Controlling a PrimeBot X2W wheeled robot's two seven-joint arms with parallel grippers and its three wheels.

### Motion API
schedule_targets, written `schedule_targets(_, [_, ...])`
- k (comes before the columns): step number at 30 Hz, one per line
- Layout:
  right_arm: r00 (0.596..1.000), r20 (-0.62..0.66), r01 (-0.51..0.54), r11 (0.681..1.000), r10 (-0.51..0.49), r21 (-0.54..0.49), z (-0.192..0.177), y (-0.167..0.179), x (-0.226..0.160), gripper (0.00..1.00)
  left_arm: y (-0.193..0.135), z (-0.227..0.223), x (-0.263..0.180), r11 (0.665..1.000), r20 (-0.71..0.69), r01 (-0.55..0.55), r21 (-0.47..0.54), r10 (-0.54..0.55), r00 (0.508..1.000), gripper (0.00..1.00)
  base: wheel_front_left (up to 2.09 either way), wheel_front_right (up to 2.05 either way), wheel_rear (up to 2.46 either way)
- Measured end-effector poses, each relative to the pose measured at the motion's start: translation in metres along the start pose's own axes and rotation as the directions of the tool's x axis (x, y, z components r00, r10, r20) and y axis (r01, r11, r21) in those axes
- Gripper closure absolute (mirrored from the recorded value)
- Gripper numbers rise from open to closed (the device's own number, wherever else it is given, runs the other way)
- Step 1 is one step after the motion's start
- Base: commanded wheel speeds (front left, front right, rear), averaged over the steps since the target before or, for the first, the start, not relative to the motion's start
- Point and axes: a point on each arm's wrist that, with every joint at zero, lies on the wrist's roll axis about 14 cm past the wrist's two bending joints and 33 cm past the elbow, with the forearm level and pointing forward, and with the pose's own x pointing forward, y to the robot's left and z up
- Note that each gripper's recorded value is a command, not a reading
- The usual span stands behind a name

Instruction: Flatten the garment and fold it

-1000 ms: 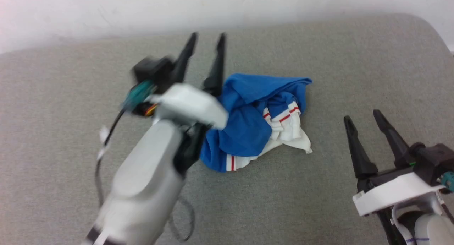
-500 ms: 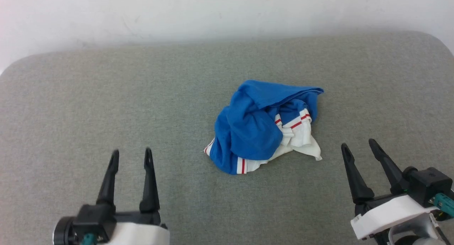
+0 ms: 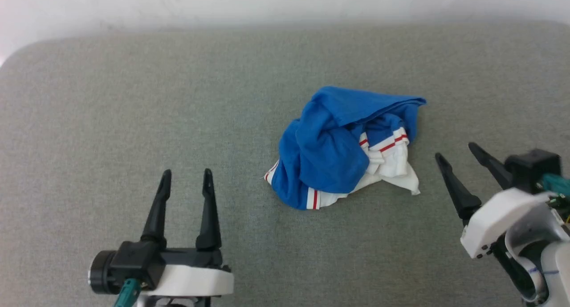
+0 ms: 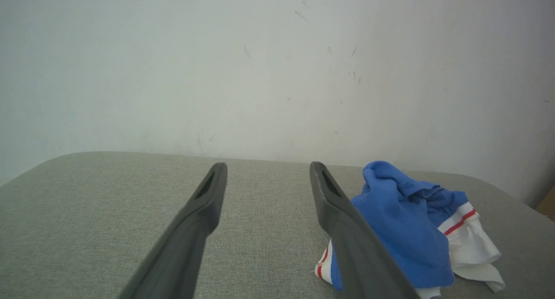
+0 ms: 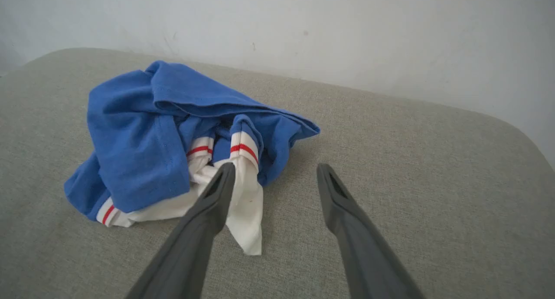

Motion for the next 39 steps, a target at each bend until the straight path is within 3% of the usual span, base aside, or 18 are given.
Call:
schedule_targets(6, [0.952, -0.289, -0.121, 0.991, 0.102, -0.048, -0.063, 0.010, 0.020, 0.00, -0.002, -0.016, 0.008, 1.000, -0.035, -0.016, -0.014, 0.015, 0.999, 0.00, 0.00, 0.00, 0.00])
schedule_targets(14, [0.887, -0.432, -0.209, 0.976, 0.163, -0.061, -0.114, 0.022, 0.043, 0.00, 0.014, -0.032, 0.005, 0.997, -0.080, -0.072, -0.002, 0.071, 0.994, 0.00, 0.00, 0.00, 0.00])
schedule_targets(15, [0.889, -0.427, -0.210, 0.976, 0.168, -0.054, -0.115, 0.024, 0.047, 0.60, 0.016, -0.033, 0.006, 0.997, -0.081, -0.081, 0.000, 0.081, 0.993, 0.00, 0.00, 0.00, 0.00])
schedule_targets(16, [0.891, -0.419, -0.215, 0.975, 0.175, -0.049, -0.114, 0.026, 0.051, 1.00, 0.018, -0.033, 0.006, 0.996, -0.081, -0.087, 0.001, 0.086, 0.993, 0.00, 0.00, 0.00, 0.00])
schedule_targets(21, [0.914, -0.354, -0.216, 0.976, 0.196, -0.018, -0.102, 0.032, 0.060, 1.00, 0.025, -0.035, 0.006, 0.995, -0.084, -0.103, 0.011, 0.104, 0.991, 0.00, 0.00, 0.00, 0.00])
schedule_targets(25, [0.960, -0.224, -0.170, 0.985, 0.171, 0.021, -0.064, 0.022, 0.065, 1.00, 0.023, -0.033, 0.006, 0.995, -0.079, -0.096, 0.002, 0.096, 0.992, 0.00, 0.00, 0.00, 0.00])
schedule_targets(31, [1.000, -0.002, 0.029, 0.998, -0.029, 0.056, 0.012, -0.047, 0.044, 1.00, 0.011, -0.027, 0.003, 0.998, -0.065, -0.054, -0.022, 0.052, 0.997, 0.00, 0.00, 0.00, 0.00])
schedule_targets(35, [0.970, -0.017, 0.242, 0.966, -0.241, 0.091, 0.004, -0.111, -0.008, 1.00, 0.003, -0.019, 0.002, 0.999, -0.042, -0.024, -0.034, 0.023, 0.999, 0.00, 0.00, 0.00, 0.00])
schedule_targets(39, [0.887, -0.215, 0.431, 0.900, -0.409, 0.064, -0.064, -0.146, -0.078, 1.00, 0.002, -0.019, -0.004, 0.999, -0.047, -0.018, -0.036, 0.017, 0.999, 0.00, 0.00, 0.00, 0.00])
